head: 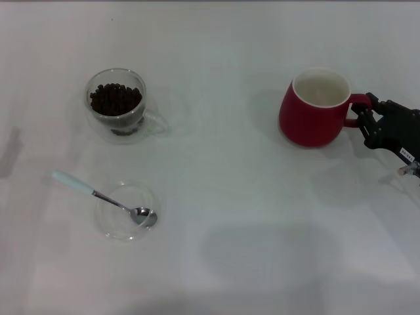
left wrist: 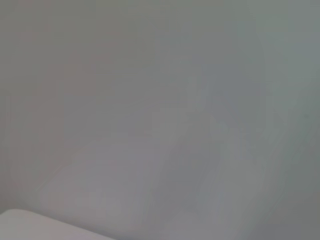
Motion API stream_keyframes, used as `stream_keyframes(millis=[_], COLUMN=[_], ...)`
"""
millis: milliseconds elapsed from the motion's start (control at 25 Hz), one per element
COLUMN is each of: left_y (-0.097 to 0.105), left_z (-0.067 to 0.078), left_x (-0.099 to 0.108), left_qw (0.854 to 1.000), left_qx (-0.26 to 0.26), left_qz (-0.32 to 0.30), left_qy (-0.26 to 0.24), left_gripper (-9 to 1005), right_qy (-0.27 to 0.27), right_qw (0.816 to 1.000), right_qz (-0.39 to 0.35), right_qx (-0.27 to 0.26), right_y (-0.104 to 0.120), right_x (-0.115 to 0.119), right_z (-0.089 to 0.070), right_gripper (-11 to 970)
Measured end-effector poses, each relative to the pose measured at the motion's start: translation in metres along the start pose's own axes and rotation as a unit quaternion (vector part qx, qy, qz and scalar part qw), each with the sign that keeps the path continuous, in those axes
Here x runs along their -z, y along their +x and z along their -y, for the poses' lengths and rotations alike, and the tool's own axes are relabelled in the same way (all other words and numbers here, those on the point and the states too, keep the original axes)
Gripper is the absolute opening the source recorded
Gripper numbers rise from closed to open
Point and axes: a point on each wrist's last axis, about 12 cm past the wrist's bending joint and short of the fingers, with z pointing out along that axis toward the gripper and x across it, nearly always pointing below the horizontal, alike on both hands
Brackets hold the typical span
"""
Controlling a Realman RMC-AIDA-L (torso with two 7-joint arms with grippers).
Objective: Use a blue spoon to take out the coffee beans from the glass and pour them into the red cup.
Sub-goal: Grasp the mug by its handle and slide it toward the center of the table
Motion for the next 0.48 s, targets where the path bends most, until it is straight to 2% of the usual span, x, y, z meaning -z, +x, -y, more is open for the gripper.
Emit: stream_keyframes(millis=[160,480], left_y=[-0.0013,-0.0034], left_z=[-0.0024,-0.0009], left_x=[-0.0008,-0.0074], left_qw=[1.000,1.000], left_qx=[-0.001,-0.003], left_qz=[0.002,0.006], left_qy=[-0.007,-0.001], left_gripper=[887,887], right_qy=[-0.002,-0.018], right_qw=[1.000,0.999], right_qz=[0.001,0.003], right_qx=[0.004,0.045], right_y=[-0.0014,-0.0030], right_x=[-0.0022,-0.0070], right_z=[-0.0004,-0.0058], right_gripper=[206,179])
